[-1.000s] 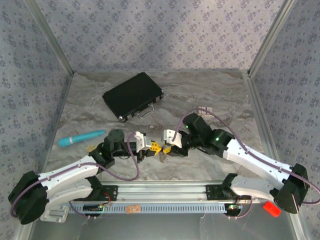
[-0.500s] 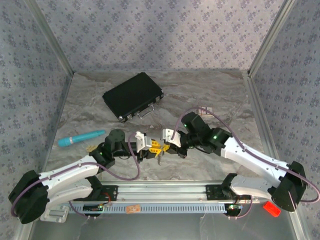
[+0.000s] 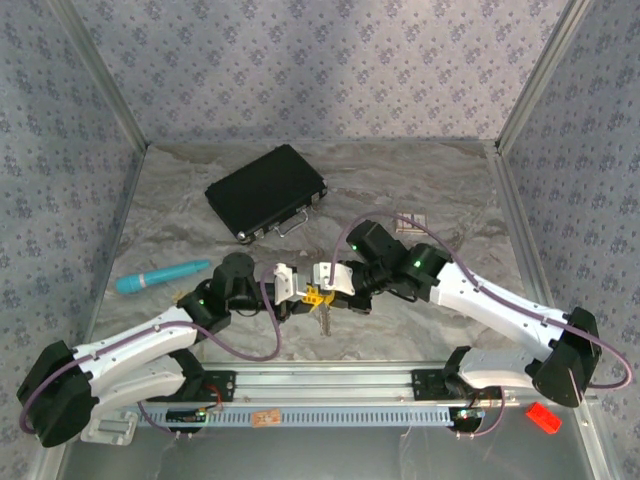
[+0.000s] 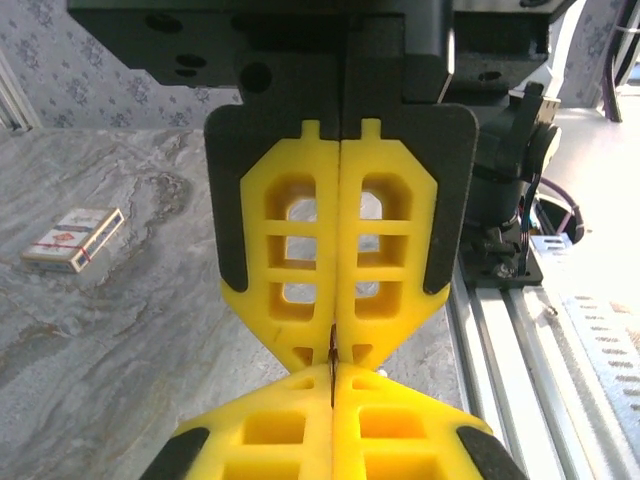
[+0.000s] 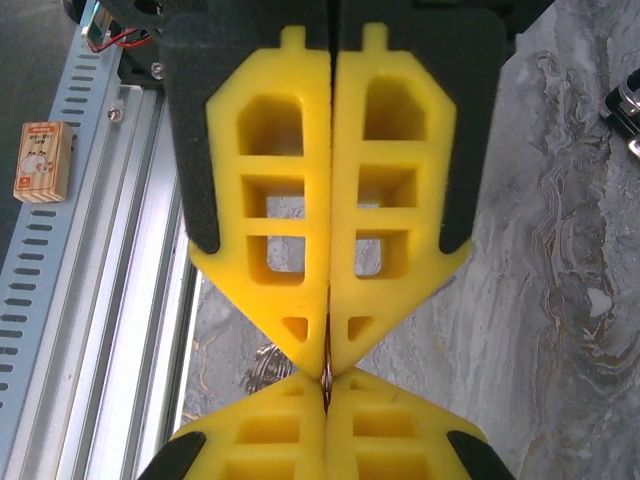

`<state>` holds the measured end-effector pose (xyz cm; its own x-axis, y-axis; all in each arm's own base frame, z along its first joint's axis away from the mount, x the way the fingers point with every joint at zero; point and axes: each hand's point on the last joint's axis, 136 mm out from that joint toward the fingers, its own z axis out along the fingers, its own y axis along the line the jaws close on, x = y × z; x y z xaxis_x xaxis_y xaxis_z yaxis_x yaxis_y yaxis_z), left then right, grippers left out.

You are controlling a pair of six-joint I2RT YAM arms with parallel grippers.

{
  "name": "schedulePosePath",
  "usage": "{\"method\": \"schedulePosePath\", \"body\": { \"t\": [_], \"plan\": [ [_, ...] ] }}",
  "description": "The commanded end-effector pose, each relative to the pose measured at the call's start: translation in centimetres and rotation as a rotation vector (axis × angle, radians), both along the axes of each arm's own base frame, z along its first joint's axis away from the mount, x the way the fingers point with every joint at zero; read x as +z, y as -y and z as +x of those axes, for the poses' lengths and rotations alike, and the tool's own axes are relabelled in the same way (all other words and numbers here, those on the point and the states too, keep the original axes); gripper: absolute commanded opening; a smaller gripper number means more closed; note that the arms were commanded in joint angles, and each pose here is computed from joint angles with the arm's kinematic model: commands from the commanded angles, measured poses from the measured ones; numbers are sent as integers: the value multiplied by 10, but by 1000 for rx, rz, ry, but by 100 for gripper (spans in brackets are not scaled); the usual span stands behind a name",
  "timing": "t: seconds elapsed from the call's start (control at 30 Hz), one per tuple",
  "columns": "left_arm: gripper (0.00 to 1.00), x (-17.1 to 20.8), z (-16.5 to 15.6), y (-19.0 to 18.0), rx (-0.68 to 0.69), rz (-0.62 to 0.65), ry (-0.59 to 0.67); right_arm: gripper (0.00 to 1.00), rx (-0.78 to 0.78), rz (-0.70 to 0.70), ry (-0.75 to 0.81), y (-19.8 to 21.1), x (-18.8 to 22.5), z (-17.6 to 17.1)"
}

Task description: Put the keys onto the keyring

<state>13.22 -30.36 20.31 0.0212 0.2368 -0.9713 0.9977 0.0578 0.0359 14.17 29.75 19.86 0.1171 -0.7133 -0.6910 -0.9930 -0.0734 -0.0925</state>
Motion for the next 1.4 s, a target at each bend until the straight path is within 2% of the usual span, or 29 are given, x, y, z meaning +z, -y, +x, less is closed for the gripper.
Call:
{"method": "schedulePosePath", "body": {
  "t": [0.0,0.07,0.1,0.3,0.4,0.63,0.8,1.2,1.37],
  "plan": [
    [0,11,-1,3,-19,-14,26,5,11,98,7,-6,24,-4],
    [0,11,0,2,-10,-22,34,24,-36,131,15,-1,24,2],
    [0,13,1,1,-2,-32,39,28,-63,150,6,3,23,4],
    [0,19,3,0,25,-91,38,31,-188,252,-63,14,12,12],
    [0,19,3,1,25,-93,32,28,-199,282,-71,11,13,14],
    [0,19,3,0,29,-102,32,8,-182,254,-95,8,7,13],
    [0,19,3,0,32,-111,37,0,-153,233,-125,8,4,7],
    [0,28,2,1,25,-152,42,0,-159,198,-165,6,-15,7],
    [0,30,3,1,25,-157,51,0,-161,213,-147,7,-10,7]
  ]
}}
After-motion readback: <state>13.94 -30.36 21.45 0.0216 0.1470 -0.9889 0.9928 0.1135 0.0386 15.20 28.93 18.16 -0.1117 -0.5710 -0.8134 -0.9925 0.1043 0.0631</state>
